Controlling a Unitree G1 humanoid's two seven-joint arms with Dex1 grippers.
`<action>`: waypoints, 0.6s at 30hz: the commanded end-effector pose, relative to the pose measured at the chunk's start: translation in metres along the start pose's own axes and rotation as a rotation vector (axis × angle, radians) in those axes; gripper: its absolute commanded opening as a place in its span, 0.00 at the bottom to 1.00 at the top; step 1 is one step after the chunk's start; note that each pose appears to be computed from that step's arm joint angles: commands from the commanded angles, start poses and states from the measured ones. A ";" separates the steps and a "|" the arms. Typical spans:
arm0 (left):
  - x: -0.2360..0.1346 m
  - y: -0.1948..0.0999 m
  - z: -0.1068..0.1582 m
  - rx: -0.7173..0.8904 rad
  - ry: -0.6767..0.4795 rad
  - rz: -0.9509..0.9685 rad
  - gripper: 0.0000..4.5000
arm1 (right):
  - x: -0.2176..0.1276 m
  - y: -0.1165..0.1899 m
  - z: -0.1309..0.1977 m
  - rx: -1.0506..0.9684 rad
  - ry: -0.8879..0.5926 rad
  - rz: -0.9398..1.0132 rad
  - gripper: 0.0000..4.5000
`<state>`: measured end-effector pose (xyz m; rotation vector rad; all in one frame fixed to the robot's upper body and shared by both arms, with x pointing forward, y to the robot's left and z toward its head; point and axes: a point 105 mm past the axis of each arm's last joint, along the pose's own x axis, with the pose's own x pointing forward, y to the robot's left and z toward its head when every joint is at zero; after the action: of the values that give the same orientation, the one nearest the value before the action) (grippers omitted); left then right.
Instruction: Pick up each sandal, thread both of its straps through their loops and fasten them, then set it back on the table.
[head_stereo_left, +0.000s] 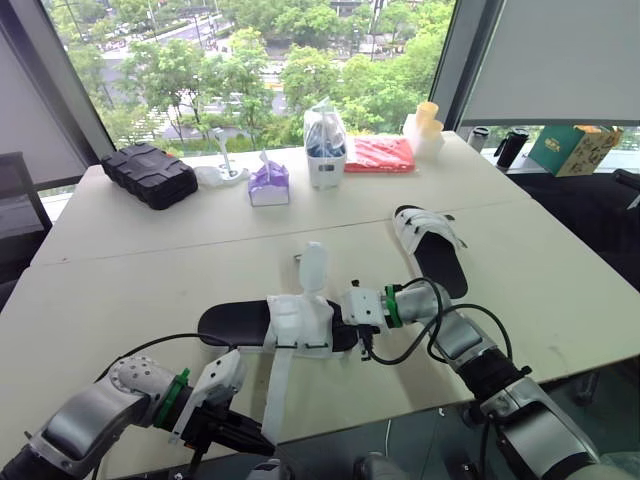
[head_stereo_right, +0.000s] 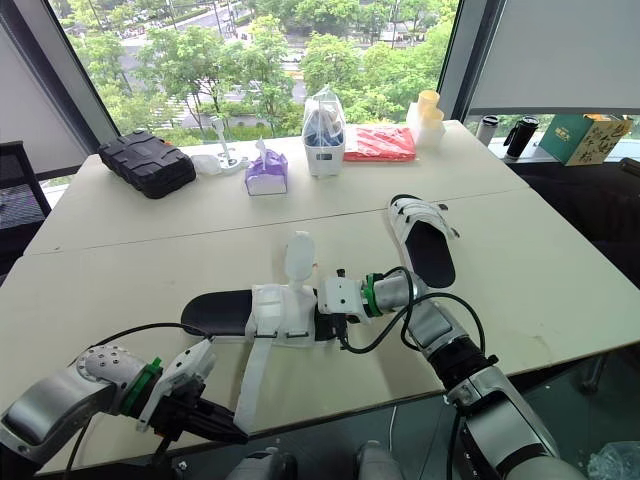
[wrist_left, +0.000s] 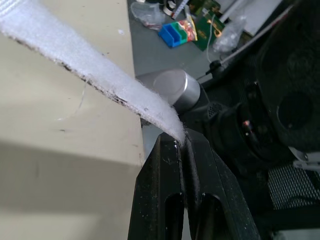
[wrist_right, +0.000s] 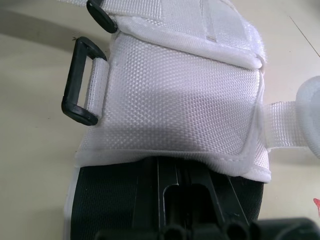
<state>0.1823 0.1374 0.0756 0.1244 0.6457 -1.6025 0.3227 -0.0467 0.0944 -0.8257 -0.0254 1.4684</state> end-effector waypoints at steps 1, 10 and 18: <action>-0.006 -0.003 0.017 0.057 -0.044 -0.020 0.01 | 0.005 0.012 -0.017 0.049 0.063 0.044 0.00; -0.054 0.022 0.102 0.082 -0.338 0.077 0.01 | 0.003 0.011 -0.019 0.046 0.069 0.040 0.00; -0.062 0.068 0.123 -0.118 -0.500 0.165 0.01 | 0.005 0.009 -0.017 0.039 0.067 0.035 0.00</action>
<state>0.2847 0.1292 0.1755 -0.2947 0.3564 -1.3966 0.3250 -0.0448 0.0944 -0.8238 -0.0265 1.4657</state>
